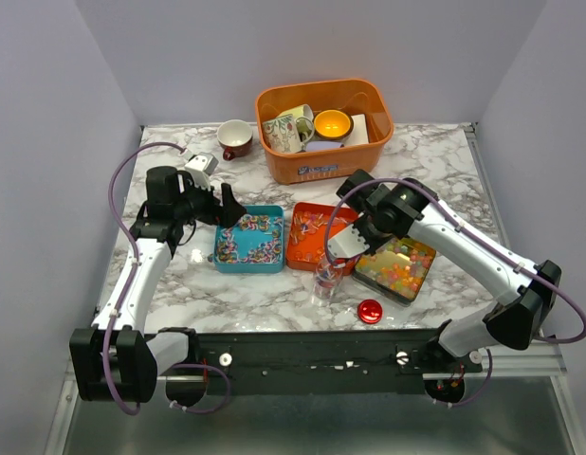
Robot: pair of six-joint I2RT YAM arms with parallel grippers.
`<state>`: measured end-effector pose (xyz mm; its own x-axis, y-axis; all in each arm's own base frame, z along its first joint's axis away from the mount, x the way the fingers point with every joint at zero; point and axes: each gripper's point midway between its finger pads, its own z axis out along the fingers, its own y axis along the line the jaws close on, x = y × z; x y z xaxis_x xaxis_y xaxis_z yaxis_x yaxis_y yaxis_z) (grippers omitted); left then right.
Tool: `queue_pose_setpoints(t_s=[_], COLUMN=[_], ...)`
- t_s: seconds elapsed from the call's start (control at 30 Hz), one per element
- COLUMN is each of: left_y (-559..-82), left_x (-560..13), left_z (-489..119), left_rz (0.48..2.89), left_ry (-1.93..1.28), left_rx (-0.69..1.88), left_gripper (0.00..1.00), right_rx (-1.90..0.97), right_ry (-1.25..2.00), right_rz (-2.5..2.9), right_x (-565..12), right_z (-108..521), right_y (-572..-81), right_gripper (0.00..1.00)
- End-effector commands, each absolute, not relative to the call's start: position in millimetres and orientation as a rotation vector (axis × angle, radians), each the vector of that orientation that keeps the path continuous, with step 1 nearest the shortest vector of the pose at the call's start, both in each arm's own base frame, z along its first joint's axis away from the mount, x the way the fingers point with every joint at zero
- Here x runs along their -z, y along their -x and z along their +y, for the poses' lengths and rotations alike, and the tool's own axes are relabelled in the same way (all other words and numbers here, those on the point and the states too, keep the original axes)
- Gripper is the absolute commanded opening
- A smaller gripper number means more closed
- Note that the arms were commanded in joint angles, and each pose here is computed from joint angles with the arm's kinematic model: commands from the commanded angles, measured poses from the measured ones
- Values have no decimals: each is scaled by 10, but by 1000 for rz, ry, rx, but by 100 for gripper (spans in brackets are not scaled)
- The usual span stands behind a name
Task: Pack the candies
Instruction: Place the fake candies in the packing bottle.
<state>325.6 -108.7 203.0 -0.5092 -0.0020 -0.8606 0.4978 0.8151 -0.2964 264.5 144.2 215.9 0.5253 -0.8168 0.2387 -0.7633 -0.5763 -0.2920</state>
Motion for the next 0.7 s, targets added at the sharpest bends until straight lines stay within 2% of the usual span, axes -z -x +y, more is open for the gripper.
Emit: queue_pose_setpoints(t_s=[0.0, 0.67], left_y=[-3274, -3415], left_x=[-2134, -2137], left_z=[-1072, -1109], left_rz=[1985, 1999], left_ry=[-357, -333], left_rx=[644, 682], left_gripper=[99, 99], right_rx=[635, 688], right_ry=[2724, 2706], right_rz=[1339, 1329], right_x=[-2262, -2404], right_z=[1266, 1229], right_y=[-2580, -2509], right_gripper=[1, 1])
